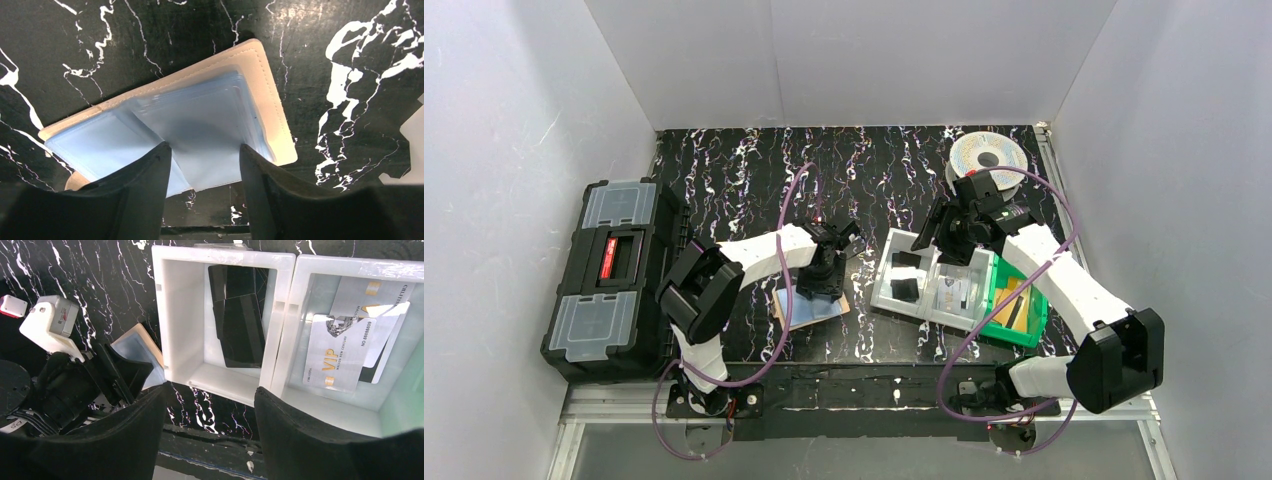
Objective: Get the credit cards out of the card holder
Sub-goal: Remove the credit card from the card holder.
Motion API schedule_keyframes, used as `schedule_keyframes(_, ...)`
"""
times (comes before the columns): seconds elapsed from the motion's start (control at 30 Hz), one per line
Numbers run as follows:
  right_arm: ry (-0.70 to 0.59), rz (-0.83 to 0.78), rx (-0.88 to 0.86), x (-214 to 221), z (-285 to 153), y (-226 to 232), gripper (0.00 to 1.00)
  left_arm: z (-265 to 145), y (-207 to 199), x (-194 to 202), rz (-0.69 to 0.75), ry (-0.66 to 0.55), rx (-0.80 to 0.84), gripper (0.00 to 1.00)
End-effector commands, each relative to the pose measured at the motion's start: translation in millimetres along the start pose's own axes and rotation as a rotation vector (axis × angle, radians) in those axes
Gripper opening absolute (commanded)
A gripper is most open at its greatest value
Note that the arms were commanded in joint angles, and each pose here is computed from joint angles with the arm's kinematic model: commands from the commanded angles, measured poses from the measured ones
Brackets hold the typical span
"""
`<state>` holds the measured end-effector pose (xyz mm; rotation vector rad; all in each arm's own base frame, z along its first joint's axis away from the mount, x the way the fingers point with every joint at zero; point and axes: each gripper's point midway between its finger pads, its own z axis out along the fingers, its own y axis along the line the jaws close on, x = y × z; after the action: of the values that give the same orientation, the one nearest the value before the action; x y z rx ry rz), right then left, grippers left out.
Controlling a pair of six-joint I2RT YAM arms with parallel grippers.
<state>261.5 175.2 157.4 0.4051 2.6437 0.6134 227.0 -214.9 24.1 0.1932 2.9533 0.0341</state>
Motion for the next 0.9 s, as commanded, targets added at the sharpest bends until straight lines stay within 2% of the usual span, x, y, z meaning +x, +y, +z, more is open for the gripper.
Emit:
schedule_keyframes(0.0,-0.028,-0.018,-0.052,-10,-5,17,0.72,30,29,15,0.02,0.048,-0.16,0.43)
schedule_keyframes(0.13,-0.028,-0.021,-0.053,-9,-4,17,0.72,30,22,15,0.018,0.052,-0.127,0.28)
schedule_keyframes(0.53,0.003,-0.067,-0.081,4,2,35,0.72,2,2,5,-0.027,0.018,0.031,0.0)
schedule_keyframes(0.87,0.06,-0.138,-0.121,22,15,72,0.72,-31,-4,-2,-0.095,-0.023,0.245,0.0)
